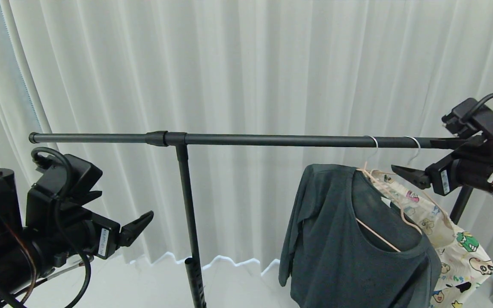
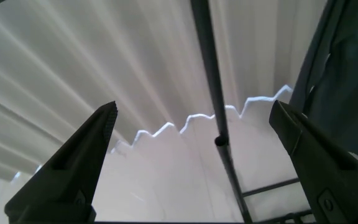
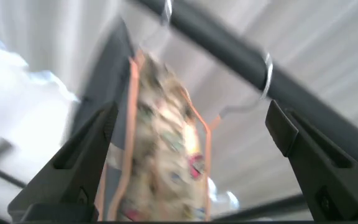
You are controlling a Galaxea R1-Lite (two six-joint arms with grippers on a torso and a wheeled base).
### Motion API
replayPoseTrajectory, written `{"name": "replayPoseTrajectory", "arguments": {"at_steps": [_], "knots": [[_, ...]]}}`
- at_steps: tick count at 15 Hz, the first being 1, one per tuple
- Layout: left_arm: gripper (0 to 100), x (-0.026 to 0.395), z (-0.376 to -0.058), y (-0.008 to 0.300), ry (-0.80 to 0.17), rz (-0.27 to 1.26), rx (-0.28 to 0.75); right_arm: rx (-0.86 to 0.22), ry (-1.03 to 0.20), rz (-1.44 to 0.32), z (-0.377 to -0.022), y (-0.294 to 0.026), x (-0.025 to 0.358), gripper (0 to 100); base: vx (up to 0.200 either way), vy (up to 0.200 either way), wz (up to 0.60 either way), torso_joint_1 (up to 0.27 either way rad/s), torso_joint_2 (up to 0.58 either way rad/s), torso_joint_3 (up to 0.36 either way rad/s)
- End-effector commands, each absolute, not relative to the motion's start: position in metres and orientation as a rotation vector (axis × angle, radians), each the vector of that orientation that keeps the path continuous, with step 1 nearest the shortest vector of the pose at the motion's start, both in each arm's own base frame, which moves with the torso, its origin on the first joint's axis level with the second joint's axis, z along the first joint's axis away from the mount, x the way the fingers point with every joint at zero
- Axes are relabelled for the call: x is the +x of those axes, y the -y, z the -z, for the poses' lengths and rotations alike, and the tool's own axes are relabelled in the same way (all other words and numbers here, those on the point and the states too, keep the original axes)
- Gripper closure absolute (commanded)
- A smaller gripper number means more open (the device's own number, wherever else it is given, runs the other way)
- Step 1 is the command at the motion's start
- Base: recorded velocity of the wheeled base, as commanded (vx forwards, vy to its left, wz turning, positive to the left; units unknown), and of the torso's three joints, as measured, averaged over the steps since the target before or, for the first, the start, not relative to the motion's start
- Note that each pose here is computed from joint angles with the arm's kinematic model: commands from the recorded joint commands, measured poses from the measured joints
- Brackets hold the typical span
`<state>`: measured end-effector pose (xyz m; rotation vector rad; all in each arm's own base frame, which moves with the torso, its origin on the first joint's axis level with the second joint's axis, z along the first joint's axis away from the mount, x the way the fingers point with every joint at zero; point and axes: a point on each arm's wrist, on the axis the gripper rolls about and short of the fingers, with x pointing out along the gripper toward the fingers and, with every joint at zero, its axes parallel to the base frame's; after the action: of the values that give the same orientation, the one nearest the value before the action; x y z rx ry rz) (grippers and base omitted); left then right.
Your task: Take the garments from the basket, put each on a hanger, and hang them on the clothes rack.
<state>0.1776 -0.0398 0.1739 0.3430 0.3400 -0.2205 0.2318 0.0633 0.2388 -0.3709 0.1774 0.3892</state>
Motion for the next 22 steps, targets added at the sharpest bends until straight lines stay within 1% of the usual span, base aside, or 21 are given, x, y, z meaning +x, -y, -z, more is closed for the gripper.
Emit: {"name": "replayPoseTrajectory", "arguments": {"at_steps": [1, 2, 3, 5, 8, 12, 13, 15, 19, 22], "knots": [[0, 0.178, -0.174, 0.038, -0.34, 0.206, 0.343, -0.336, -0.115, -0.394, -0.254, -0.062, 0.216, 0, 0.0, 0.0, 0.0, 0.0, 0.0, 0.0], [0, 0.178, -0.174, 0.038, -0.341, 0.194, 0.345, -0.303, -0.106, -0.39, -0.257, -0.061, 0.212, 0, 0.0, 0.0, 0.0, 0.0, 0.0, 0.0], [0, 0.178, -0.174, 0.037, -0.344, 0.186, 0.343, -0.232, -0.103, -0.381, -0.261, -0.06, 0.208, 0, 0.0, 0.0, 0.0, 0.0, 0.0, 0.0], [0, 0.179, -0.175, 0.035, -0.344, 0.172, 0.325, -0.158, -0.084, -0.374, -0.267, -0.058, 0.203, 0, 0.0, 0.0, 0.0, 0.0, 0.0, 0.0], [0, 0.18, -0.177, 0.033, -0.337, 0.157, 0.32, -0.121, -0.071, -0.353, -0.27, -0.054, 0.2, 0, 0.0, 0.0, 0.0, 0.0, 0.0, 0.0], [0, 0.181, -0.177, 0.026, -0.344, 0.117, 0.315, -0.134, -0.103, -0.165, -0.264, -0.032, 0.209, 0, 0.0, 0.0, 0.0, 0.0, 0.0, 0.0], [0, 0.181, -0.177, 0.026, -0.344, 0.117, 0.315, -0.134, -0.103, -0.165, -0.264, -0.032, 0.209, 0, -0.2, 0.0, 0.0, -0.007, 0.0, 0.007], [0, 0.18, -0.177, 0.022, -0.346, 0.092, 0.31, -0.187, -0.122, -0.154, -0.257, -0.031, 0.207, 0, -0.2, 0.0, 0.0, 0.01, 0.0, 0.005], [0, 0.18, -0.179, 0.021, -0.339, 0.076, 0.312, -0.27, -0.106, -0.15, -0.259, -0.031, 0.207, 0, -0.2, 0.0, 0.0, -0.005, 0.0, 0.007], [0, 0.178, -0.177, 0.02, -0.346, 0.057, 0.314, -0.313, -0.109, -0.088, -0.255, -0.028, 0.208, 0, -0.2, 0.0, 0.0, 0.002, 0.0, 0.001]]}}
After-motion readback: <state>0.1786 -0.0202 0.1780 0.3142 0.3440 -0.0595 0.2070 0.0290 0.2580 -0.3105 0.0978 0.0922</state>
